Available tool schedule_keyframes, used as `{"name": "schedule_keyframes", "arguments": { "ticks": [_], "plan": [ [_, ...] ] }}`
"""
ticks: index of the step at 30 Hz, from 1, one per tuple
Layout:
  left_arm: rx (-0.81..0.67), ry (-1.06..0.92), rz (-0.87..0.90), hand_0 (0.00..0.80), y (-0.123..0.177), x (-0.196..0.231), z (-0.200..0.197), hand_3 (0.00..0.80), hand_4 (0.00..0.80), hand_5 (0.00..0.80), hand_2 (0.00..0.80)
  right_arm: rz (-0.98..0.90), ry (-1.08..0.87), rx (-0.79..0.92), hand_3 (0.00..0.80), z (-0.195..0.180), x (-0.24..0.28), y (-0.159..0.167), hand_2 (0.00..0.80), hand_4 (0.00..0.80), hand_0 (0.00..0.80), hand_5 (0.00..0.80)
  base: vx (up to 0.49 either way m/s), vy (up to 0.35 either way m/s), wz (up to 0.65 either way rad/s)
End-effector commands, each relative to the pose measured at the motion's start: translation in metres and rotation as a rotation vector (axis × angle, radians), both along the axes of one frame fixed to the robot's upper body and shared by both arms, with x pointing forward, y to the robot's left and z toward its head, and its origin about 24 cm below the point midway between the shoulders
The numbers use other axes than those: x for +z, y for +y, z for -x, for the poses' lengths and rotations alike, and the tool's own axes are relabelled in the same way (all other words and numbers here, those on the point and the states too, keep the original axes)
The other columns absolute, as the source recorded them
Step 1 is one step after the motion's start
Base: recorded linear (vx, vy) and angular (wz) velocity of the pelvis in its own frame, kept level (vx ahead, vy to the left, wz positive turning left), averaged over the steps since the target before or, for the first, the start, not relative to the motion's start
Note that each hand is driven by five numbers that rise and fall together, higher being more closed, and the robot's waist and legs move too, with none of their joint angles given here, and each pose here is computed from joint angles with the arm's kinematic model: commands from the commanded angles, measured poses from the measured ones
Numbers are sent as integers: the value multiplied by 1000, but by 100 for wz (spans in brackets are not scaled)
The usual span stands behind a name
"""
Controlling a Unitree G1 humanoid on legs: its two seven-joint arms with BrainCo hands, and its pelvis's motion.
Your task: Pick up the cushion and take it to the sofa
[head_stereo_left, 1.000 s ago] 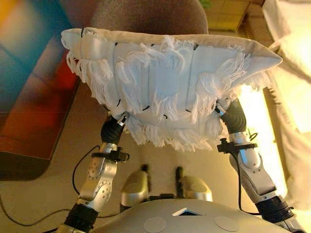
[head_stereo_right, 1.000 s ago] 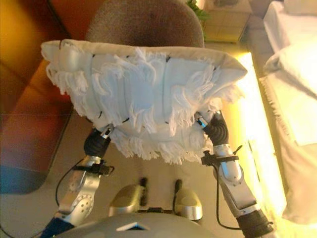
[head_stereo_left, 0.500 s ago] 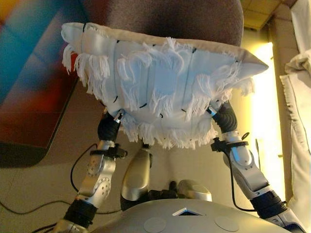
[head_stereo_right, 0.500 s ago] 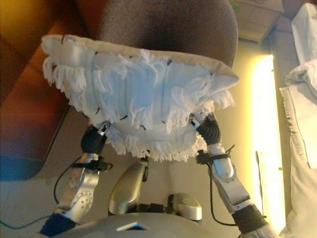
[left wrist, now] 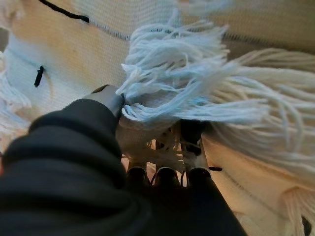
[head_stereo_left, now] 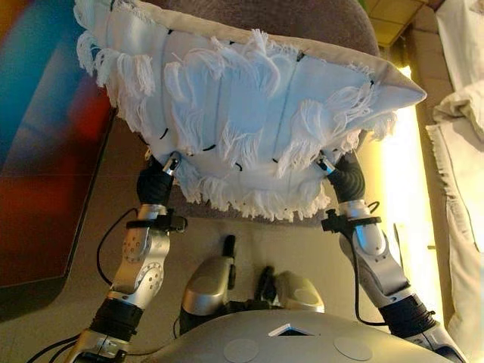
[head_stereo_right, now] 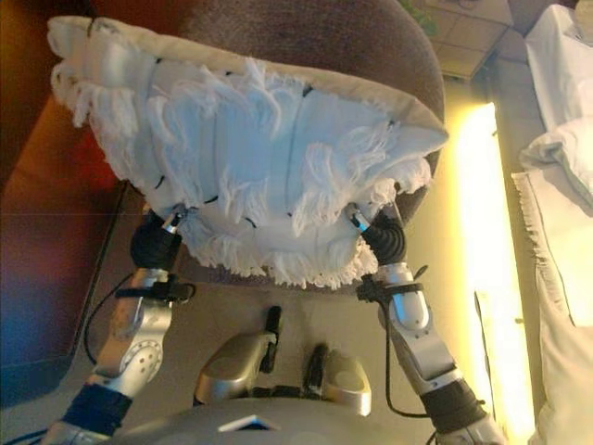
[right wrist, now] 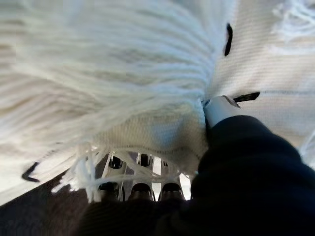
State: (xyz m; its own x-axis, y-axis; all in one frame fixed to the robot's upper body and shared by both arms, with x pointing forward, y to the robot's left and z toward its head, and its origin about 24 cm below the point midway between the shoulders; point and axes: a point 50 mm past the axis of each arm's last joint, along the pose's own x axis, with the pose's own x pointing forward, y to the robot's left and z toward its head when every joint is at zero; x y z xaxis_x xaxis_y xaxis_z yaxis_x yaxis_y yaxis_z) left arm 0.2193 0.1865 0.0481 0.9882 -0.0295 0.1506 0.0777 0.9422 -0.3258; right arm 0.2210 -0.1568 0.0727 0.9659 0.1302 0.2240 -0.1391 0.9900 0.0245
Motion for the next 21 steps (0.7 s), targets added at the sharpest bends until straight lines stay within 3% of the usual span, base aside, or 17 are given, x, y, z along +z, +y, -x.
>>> {"name": "schedule_keyframes", "arguments": {
  "ticks": [1,8,12,21],
  "plan": [
    [-169,-301,34,800,-39,49,-10,800,800,800,800,1,-217,99,800,-13,33,16,800,800,800,800,268,-197,38],
    [-156,-183,58,800,-44,28,-5,800,800,800,800,39,-137,55,800,-14,26,6,800,800,800,800,199,-155,33],
    [-149,-142,79,800,-39,18,-7,800,800,800,800,51,-108,37,800,-10,16,-1,800,800,800,800,101,54,17],
    [-169,-42,-51,800,-53,-1,-16,800,800,800,800,-11,61,-26,800,-15,-15,-7,800,800,800,800,189,45,12]
  ]
}}
